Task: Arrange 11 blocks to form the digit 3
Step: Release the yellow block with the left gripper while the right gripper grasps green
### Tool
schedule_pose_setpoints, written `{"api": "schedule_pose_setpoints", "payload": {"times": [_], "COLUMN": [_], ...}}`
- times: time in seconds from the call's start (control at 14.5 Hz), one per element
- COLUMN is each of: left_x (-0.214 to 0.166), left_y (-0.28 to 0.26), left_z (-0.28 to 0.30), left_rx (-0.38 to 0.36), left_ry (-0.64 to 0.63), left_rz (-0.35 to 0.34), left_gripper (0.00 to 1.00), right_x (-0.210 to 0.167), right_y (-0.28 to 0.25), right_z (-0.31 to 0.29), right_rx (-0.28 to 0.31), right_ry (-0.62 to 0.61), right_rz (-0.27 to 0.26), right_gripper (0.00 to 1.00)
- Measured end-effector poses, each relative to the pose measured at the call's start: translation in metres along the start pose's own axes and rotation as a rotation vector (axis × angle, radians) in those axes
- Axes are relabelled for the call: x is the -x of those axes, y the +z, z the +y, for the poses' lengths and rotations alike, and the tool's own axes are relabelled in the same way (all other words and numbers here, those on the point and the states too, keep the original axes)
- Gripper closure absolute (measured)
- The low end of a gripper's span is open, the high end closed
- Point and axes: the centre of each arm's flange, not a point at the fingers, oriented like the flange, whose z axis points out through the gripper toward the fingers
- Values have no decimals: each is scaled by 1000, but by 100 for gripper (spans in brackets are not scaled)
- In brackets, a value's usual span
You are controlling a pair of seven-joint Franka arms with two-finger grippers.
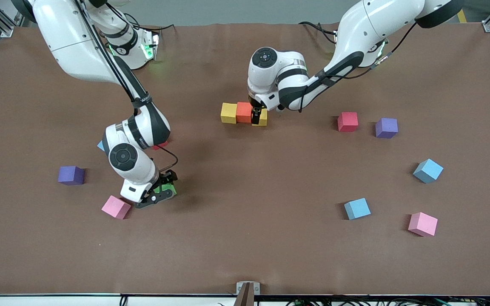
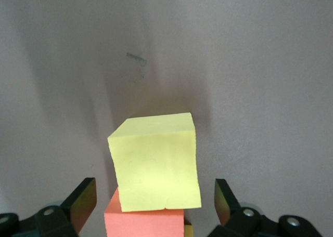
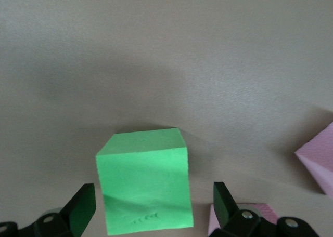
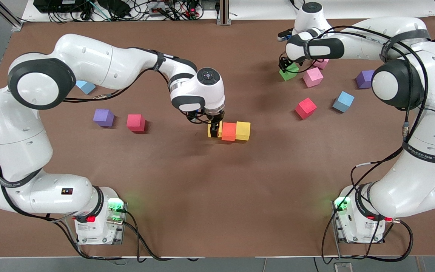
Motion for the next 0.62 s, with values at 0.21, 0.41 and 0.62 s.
{"api": "schedule_pose_setpoints", "payload": {"times": [0.21, 0.41, 0.62], "left_x": [9, 32, 38], "left_y": [-15, -52, -87], "left_z": [3, 4, 25], "left_rx": [6, 30, 56], "left_ry": [10, 41, 60], "left_rz": [35, 46, 91], "left_gripper": [0, 0, 0], "right_x": [0, -3, -8], "right_y": [1, -2, -7], "right_z": [-2, -2, -1], "right_rx": [-13, -14, -13], "right_ry": [5, 3, -23], "right_rz": [-1, 6, 20], "right_gripper": [0, 2, 7]}}
